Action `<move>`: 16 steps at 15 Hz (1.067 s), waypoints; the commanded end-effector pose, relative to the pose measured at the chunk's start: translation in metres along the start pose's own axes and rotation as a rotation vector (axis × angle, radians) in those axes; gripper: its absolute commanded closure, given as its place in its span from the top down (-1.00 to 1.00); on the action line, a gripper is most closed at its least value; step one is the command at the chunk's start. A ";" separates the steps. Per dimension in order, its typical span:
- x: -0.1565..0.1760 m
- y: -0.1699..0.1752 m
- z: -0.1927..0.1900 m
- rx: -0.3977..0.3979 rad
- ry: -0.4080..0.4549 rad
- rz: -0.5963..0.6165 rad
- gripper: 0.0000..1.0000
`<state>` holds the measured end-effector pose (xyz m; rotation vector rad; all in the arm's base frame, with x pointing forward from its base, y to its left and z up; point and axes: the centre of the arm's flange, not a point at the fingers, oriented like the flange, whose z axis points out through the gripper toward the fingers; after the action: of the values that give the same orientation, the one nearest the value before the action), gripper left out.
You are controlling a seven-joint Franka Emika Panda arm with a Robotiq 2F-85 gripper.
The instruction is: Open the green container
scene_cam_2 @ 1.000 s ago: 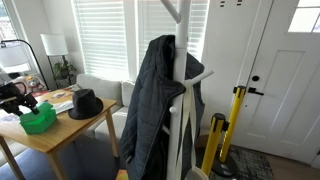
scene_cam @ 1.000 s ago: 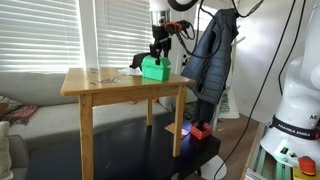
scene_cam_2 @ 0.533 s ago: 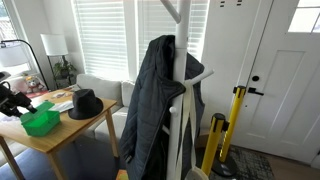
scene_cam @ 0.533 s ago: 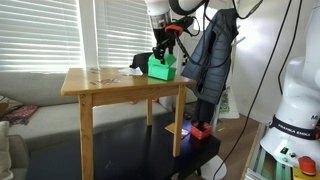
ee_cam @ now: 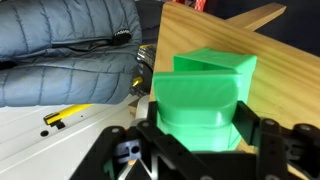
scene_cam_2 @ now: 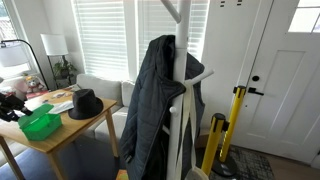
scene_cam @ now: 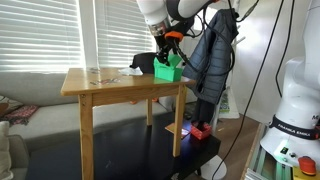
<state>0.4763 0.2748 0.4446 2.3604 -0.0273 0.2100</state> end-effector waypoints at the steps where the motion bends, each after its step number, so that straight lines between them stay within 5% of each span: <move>1: 0.000 0.000 0.000 -0.001 -0.001 0.001 0.49; 5: 0.002 0.001 -0.001 0.000 -0.001 0.004 0.49; 6: 0.002 0.001 -0.001 0.000 0.000 0.005 -0.01; 16: -0.007 -0.031 0.002 -0.235 0.066 0.046 -0.01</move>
<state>0.4729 0.2818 0.4291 2.2149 -0.0562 0.2492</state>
